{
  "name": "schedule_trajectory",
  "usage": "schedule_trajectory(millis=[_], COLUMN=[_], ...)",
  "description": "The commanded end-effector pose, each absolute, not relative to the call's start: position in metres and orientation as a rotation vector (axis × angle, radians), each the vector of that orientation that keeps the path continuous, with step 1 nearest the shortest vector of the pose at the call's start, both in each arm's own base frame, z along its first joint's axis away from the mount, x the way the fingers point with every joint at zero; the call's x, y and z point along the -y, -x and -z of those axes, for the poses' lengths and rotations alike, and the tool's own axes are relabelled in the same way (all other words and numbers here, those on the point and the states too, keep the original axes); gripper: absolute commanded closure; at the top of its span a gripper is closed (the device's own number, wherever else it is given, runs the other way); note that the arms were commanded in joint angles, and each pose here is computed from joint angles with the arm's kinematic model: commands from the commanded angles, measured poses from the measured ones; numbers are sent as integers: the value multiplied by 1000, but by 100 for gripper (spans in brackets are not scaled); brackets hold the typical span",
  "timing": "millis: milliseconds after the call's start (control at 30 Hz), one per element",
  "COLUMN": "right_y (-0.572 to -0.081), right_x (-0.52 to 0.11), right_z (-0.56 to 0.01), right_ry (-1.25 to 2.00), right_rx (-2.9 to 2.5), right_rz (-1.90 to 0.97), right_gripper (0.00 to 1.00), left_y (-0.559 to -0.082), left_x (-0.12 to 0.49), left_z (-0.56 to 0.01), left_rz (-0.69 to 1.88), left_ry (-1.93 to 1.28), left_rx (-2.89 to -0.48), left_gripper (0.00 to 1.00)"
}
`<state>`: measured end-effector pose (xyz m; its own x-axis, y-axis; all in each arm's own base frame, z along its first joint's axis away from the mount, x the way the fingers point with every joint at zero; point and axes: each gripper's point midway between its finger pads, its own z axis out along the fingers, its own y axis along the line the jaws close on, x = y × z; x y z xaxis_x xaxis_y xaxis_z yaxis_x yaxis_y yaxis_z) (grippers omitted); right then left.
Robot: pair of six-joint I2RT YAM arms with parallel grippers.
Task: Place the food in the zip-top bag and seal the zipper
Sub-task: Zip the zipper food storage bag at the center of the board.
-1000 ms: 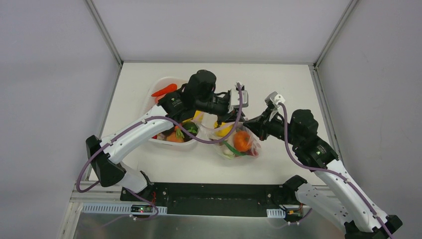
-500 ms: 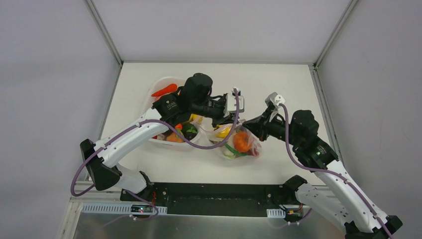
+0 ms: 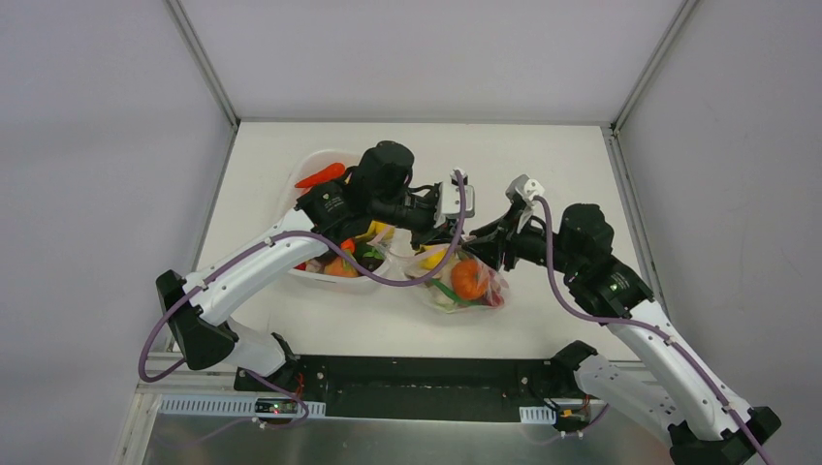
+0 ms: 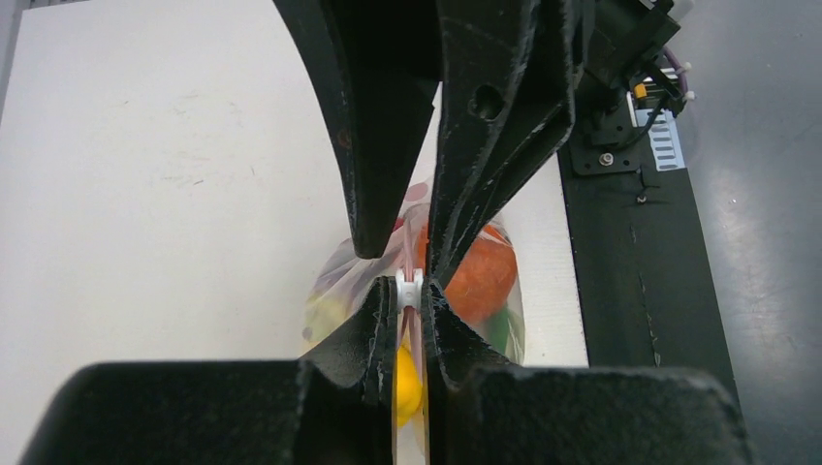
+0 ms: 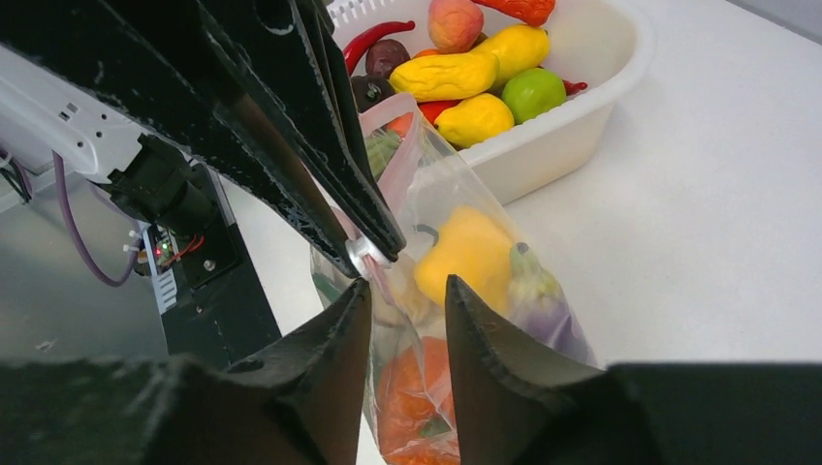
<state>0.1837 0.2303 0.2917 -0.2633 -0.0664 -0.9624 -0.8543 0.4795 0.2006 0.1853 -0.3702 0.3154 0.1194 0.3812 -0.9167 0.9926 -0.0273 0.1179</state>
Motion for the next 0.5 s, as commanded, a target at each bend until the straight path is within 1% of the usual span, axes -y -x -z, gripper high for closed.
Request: schedule_trajectory(millis=[0,33,100,133,167,467], right_y=[-179,-179,-179,-180,-181,-192], right_x=[-236,-236,-234,-233,-232,-212], right_z=[-319,-320,-321,-321,-322,-321], right_ry=[855,858,849,836,821,674], right_rx=[-1569,-1567,-1564,-1562,-1556,-1545], right_rz=[-958,-959,-953,-946,-939,-842], right_gripper=[69,76,93,99,100,100], left_y=[-176,-176,-176,-176,-176,-187], left_x=[372,372,371,370,370,344], left_z=[-342,-342,-340,-338,-337,-309], left_rz=[960,960,954,954,951,820], left_ry=[-1545,-1547,-1551,-1553,-1553,-1525], left_rx=[-1309,-1311,-1321,-1327,-1337,-1458], left_gripper=[100,100,100,100,100,100])
